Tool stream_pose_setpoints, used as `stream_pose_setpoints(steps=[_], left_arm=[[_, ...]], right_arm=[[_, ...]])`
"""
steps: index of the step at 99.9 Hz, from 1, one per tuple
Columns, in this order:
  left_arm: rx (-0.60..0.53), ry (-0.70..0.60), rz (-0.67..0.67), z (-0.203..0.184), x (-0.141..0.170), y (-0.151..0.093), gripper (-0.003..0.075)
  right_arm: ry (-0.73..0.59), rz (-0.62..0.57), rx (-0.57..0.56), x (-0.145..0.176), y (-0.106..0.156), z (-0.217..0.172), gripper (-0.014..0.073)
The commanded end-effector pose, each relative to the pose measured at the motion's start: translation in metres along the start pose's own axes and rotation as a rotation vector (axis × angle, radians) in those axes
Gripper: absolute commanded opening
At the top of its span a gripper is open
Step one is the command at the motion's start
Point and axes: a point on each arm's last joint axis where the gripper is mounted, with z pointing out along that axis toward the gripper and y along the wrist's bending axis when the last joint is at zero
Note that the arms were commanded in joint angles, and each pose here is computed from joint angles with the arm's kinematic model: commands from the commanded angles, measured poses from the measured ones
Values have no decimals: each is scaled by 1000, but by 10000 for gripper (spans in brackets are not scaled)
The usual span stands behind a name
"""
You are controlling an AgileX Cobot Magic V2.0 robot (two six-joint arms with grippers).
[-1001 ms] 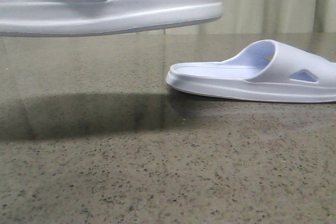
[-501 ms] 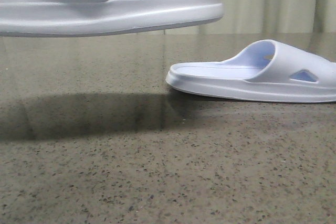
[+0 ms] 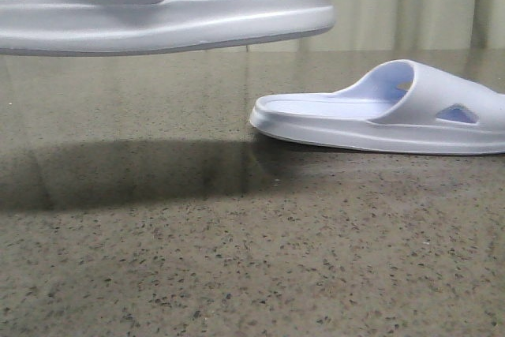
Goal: Insert blue slippers together front up
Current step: 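Grasp the other slipper by its heel edge with the right gripper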
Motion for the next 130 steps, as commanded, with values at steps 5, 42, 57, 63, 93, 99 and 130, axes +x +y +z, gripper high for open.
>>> stream_pose_setpoints(steps=[5, 42, 57, 63, 93, 99, 130], left_arm=[[58, -9, -22, -2, -3, -14, 16], [58, -9, -22, -2, -3, -14, 16], [58, -9, -22, -2, -3, -14, 16], [58, -9, -22, -2, -3, -14, 16], [58, -9, -22, -2, -3, -14, 16], [58, -9, -22, -2, -3, -14, 16], [58, -9, -22, -2, -3, -14, 16]], right_arm=[[-76, 7, -15, -12, 5, 5, 318], [-49, 11, 31, -9, -1, 22, 318], [-32, 13, 47, -7, -3, 27, 318], [-24, 14, 55, -6, -5, 29, 318], [-10, 38, 74, -4, -7, 35, 318], [-17, 42, 72, -4, -7, 35, 318], [-15, 33, 55, -2, -3, 36, 318]])
